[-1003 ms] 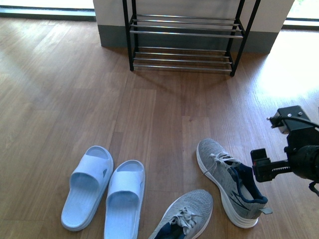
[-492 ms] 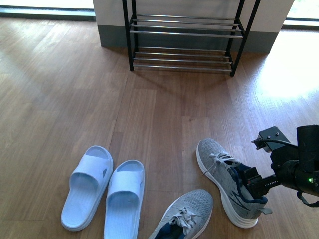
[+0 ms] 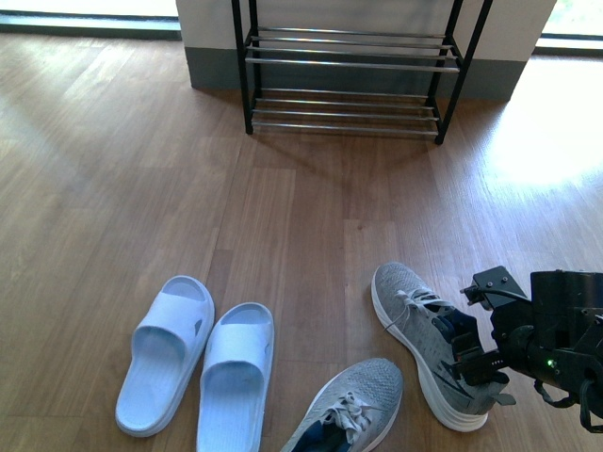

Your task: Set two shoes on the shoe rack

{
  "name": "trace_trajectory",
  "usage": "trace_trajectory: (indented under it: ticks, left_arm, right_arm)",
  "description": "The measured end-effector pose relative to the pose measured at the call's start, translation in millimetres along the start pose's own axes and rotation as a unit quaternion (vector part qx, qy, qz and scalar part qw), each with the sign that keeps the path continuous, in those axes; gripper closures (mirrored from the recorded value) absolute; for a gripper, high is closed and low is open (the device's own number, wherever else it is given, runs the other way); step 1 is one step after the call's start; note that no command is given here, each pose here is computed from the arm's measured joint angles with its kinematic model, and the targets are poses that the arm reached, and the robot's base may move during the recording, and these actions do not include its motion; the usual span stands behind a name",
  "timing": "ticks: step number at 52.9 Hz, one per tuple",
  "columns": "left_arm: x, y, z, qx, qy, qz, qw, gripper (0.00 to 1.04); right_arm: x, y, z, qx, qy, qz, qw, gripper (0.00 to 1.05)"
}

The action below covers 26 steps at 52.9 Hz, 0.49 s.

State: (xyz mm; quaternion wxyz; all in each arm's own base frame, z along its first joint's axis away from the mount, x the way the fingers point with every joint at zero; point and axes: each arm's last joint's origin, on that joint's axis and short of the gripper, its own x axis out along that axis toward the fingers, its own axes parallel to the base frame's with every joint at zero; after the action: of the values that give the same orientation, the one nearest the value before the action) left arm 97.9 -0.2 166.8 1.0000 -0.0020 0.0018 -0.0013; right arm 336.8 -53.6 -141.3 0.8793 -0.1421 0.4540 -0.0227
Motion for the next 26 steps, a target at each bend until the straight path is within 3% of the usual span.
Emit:
trace_trajectory:
  ticks: [14, 20, 23, 26]
  left_arm:
    - [0.0, 0.0, 0.0, 0.000, 0.000, 0.000, 1.000, 0.09]
    - [0.0, 0.0, 0.0, 0.000, 0.000, 0.000, 1.000, 0.09]
    - [0.0, 0.0, 0.0, 0.000, 0.000, 0.000, 1.000, 0.09]
    - [0.0, 0.0, 0.0, 0.000, 0.000, 0.000, 1.000, 0.09]
  right_arm:
    - [1.3, -3.6, -7.9, 0.020, -0.001, -0.013, 1.000, 0.72]
    - [-12.2, -20.8, -13.3, 0.034, 0.004, -0.029, 0.999, 0.96]
    - [-18.6, -27.5, -11.4, 0.041, 0.002, -0.034, 0.999, 1.03]
    - [-28.2, -35.7, -6.6, 0.045, -0.004, -0.041, 0.998, 1.03]
